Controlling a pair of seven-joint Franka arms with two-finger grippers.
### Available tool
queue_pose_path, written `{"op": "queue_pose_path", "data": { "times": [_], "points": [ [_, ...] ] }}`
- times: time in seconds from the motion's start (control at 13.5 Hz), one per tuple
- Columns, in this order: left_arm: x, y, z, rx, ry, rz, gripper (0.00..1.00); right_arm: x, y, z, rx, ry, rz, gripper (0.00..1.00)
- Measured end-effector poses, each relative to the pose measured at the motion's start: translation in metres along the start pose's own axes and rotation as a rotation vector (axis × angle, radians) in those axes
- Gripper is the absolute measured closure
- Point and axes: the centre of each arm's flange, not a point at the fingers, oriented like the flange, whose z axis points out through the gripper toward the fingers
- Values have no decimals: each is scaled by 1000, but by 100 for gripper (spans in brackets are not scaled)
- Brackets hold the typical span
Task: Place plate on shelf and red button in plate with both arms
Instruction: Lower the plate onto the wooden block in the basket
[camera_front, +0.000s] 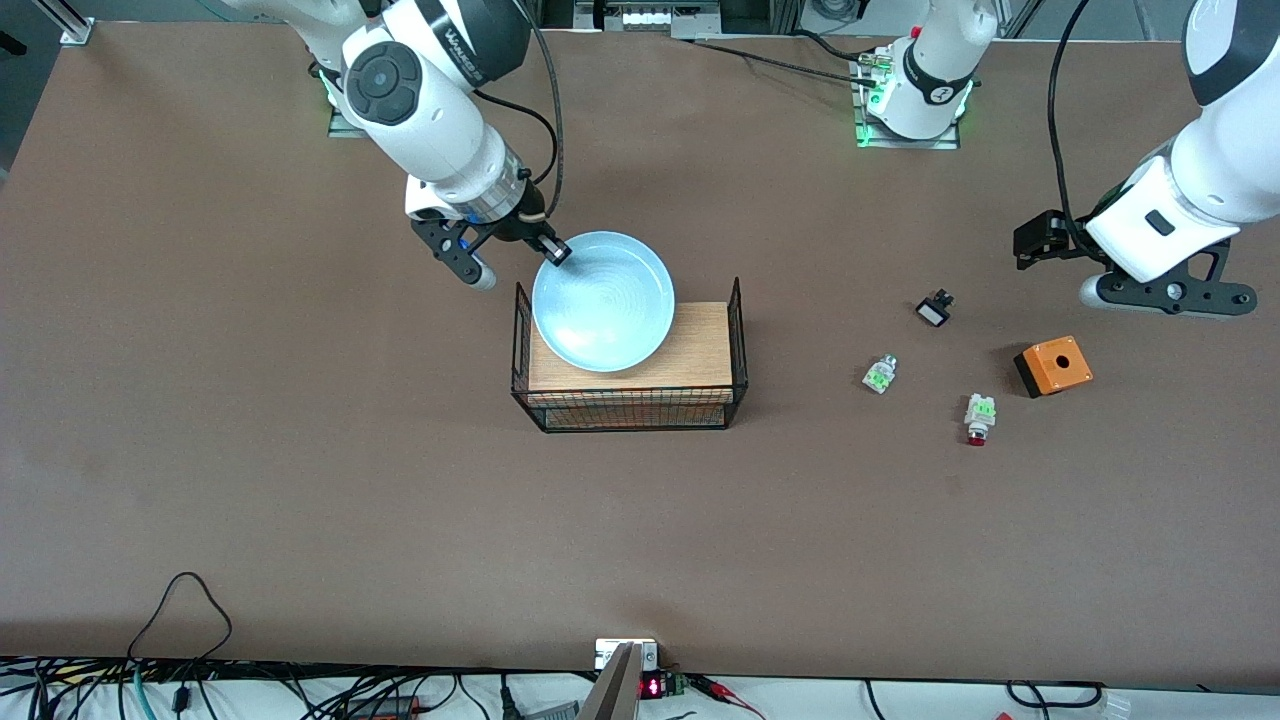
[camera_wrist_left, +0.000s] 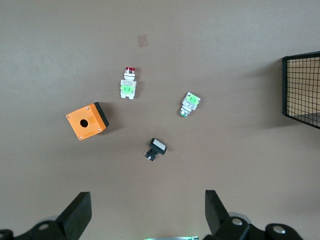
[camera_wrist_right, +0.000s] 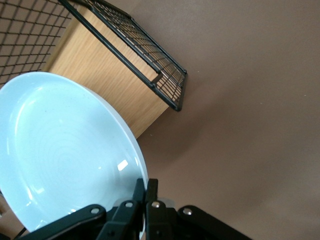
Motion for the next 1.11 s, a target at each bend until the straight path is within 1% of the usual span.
{"op": "queue_pose_path", "data": {
  "times": [0.3, 0.81, 0.96, 1.11],
  "points": [
    [0, 0, 0, 0, 0, 0, 0, -4, 4, 18, 28, 16, -5, 97],
    [1, -2, 3, 0, -8, -4, 0, 3, -2, 47, 61, 42, 17, 97],
    [9, -4, 19, 1, -39, -8, 0, 0, -4, 58, 66, 48, 14, 97],
    [29, -8, 61, 1, -113, -15, 0, -7, -6, 69, 66, 51, 7, 97]
  ]
}}
